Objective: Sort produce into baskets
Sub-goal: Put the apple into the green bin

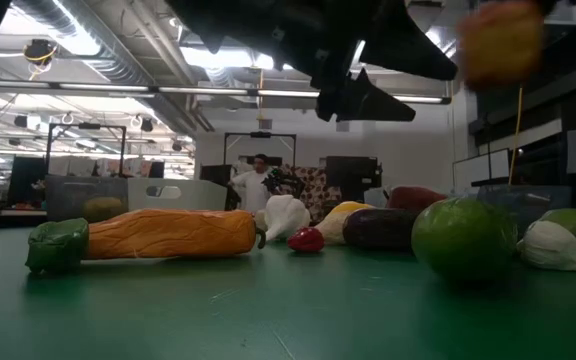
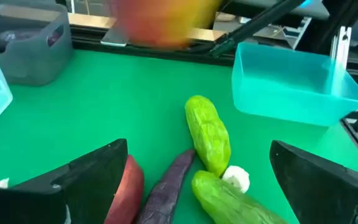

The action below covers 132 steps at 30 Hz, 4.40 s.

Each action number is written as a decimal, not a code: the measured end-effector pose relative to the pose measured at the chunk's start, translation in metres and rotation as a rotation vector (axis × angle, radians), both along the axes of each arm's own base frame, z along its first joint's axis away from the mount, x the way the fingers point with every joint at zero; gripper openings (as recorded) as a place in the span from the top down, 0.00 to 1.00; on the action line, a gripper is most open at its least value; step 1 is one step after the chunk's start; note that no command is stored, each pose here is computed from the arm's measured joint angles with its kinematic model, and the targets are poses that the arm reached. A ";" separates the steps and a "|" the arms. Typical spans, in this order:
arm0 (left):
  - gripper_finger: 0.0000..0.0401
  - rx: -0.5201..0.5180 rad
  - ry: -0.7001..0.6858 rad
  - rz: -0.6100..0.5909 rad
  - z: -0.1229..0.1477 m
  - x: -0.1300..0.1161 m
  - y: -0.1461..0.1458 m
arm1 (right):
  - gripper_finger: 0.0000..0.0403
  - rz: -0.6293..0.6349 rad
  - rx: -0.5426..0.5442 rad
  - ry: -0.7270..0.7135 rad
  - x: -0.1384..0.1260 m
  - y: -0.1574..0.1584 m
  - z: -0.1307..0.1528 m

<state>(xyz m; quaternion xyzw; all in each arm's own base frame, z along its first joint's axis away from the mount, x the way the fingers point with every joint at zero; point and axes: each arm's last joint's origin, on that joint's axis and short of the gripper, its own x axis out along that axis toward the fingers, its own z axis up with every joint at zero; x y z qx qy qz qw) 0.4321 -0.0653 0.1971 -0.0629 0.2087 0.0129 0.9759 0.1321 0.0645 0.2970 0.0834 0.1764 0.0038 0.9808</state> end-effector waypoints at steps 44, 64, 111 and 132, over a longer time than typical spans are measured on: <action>0.03 -0.288 -0.058 0.214 0.016 -0.001 0.026 | 0.62 0.147 0.418 0.646 -0.094 0.122 -0.068; 0.03 -0.091 0.042 0.441 0.135 -0.128 0.017 | 0.56 0.119 -0.053 0.134 -0.054 0.077 0.036; 0.03 -0.098 -0.056 0.099 0.093 -0.099 0.029 | 0.41 -0.026 -0.271 0.624 0.061 -0.002 -0.016; 0.03 -0.115 -0.229 0.424 0.088 -0.259 0.013 | 0.41 -0.008 -0.163 0.387 0.061 -0.009 -0.039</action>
